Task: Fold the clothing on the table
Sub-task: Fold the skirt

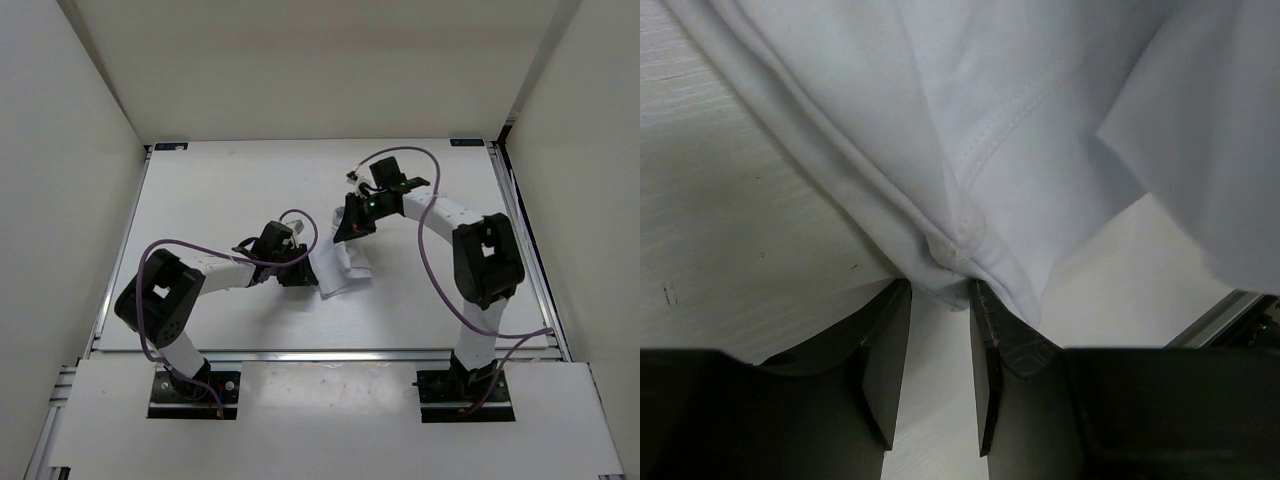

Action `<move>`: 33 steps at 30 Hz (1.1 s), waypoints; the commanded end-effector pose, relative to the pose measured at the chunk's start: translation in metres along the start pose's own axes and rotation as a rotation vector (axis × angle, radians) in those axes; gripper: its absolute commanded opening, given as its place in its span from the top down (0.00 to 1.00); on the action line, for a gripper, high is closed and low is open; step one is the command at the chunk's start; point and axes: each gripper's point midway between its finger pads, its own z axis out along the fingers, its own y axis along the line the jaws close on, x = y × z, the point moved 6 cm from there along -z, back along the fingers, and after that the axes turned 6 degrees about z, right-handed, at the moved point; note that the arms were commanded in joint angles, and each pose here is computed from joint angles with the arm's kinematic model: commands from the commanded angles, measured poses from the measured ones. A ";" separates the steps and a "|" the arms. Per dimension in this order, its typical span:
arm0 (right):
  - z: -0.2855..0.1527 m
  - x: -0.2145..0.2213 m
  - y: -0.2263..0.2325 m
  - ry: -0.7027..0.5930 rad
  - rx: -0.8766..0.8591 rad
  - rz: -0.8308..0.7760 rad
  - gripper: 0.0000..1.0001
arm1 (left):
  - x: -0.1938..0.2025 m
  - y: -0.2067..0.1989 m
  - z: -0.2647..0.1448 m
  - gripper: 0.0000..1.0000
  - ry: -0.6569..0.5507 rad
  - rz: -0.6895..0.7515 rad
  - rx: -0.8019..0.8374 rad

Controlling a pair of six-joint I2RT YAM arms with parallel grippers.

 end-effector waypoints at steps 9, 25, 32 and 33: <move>0.053 0.004 0.035 0.149 -0.135 -0.029 1.00 | 0.005 0.025 -0.007 0.58 -0.004 -0.016 -0.088; 0.075 0.023 0.054 0.306 -0.496 0.044 0.51 | -0.009 0.037 -0.020 0.58 -0.052 -0.054 -0.091; 0.004 -0.003 0.056 0.086 -0.466 0.015 0.53 | -0.047 0.049 -0.068 0.57 -0.165 -0.032 -0.201; -0.002 -0.005 0.050 0.067 -0.454 0.032 0.54 | -0.052 0.054 -0.077 0.57 -0.187 -0.029 -0.241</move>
